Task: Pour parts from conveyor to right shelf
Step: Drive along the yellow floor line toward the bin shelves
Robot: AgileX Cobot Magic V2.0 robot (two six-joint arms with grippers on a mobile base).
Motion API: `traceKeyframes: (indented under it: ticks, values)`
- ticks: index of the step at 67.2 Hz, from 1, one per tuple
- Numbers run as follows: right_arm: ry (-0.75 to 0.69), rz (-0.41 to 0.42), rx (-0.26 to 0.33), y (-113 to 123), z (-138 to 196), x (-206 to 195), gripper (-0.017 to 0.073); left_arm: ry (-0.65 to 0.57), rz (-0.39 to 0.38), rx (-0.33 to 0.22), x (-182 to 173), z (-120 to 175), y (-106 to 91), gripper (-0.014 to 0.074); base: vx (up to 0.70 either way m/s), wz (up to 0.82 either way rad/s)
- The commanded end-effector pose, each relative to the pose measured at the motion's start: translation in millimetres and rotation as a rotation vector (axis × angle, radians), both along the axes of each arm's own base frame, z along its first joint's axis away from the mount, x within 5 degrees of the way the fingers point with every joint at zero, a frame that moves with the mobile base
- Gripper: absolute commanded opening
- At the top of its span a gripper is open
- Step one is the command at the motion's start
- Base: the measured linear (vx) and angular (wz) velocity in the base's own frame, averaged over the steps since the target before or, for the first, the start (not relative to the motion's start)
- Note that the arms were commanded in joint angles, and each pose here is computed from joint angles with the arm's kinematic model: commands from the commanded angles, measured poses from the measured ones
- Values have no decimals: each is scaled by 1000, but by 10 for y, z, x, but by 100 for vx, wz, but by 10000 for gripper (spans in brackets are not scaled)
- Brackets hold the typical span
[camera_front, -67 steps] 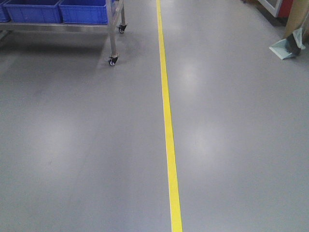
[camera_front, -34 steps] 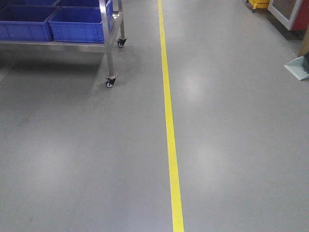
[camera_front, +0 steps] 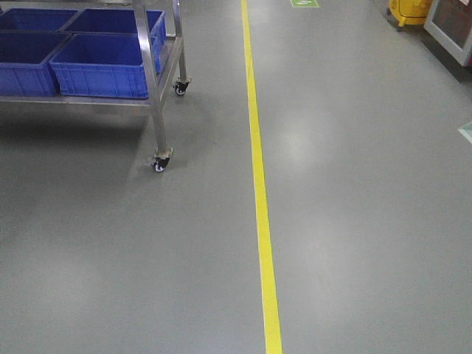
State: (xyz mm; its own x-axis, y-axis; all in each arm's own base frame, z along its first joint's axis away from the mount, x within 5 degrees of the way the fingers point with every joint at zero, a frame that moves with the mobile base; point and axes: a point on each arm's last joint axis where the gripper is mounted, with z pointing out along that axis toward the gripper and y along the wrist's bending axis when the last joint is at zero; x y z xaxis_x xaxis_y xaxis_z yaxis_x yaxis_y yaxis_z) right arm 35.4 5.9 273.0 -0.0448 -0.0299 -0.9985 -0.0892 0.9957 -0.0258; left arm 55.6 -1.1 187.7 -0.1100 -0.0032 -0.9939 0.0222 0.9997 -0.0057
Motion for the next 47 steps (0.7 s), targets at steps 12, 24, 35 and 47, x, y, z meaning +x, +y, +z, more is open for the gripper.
traceKeyframes:
  ticks: [12,24,35,47]
  values:
    - [-87,-8,3,-8,144,-2,-5,-94,-7,-11,-6,131,-5,-6,70,10]
    - [-87,-8,3,-8,144,-2,-5,-94,-7,-11,-6,131,-5,-6,69,10]
    - [-87,-8,3,-8,144,-2,-5,-94,-7,-11,-6,131,-5,-6,66,9]
    - [-87,-8,3,-8,144,-2,-5,-94,-7,-11,-6,131,-5,-6,63,9]
